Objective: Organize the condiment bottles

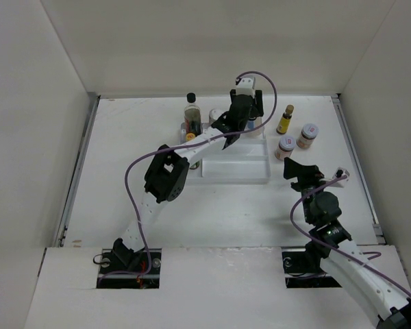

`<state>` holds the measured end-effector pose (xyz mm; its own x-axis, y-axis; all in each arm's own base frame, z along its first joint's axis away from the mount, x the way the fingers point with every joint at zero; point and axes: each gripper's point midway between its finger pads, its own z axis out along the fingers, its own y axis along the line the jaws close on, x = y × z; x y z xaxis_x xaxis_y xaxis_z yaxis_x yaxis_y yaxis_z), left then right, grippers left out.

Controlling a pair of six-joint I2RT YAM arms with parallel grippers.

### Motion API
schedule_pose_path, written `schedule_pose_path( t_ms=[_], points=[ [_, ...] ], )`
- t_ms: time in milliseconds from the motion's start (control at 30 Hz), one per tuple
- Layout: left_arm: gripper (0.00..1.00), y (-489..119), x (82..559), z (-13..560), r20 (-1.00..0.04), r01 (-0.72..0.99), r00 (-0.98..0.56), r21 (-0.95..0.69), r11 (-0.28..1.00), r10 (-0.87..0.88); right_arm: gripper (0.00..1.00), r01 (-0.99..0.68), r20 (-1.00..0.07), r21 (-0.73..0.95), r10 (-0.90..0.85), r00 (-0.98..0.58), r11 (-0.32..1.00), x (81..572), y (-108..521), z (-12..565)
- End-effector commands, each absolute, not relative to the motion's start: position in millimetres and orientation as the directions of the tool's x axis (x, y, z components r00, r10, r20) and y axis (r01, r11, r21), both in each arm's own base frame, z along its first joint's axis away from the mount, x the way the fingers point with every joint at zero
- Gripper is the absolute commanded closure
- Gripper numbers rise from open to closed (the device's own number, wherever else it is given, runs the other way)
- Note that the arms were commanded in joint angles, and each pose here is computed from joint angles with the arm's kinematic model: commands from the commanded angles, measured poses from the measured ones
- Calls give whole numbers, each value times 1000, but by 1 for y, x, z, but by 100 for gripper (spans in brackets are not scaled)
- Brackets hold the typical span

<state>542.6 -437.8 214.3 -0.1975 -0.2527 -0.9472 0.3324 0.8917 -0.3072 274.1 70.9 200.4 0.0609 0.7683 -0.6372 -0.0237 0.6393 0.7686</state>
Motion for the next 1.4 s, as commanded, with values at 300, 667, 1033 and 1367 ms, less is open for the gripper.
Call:
schedule_pose_path(
  t_ms=[300, 667, 1033, 1367],
  points=[
    [63, -457, 537, 253, -939, 378, -84, -340, 861, -334, 11, -69, -610, 786, 789, 73, 614, 274, 74, 211],
    [20, -454, 529, 255, -946, 371, -60, -317, 873, -318, 11, -79, -606, 788, 792, 75, 611, 273, 75, 213],
    [0, -448, 517, 317, -937, 410, 41, -301, 861, -347, 12, -82, -609, 786, 790, 76, 613, 273, 75, 216],
    [0, -377, 454, 441, -876, 429, 217, -311, 848, -431, 35, -74, -625, 775, 778, 68, 628, 275, 76, 216]
  ],
)
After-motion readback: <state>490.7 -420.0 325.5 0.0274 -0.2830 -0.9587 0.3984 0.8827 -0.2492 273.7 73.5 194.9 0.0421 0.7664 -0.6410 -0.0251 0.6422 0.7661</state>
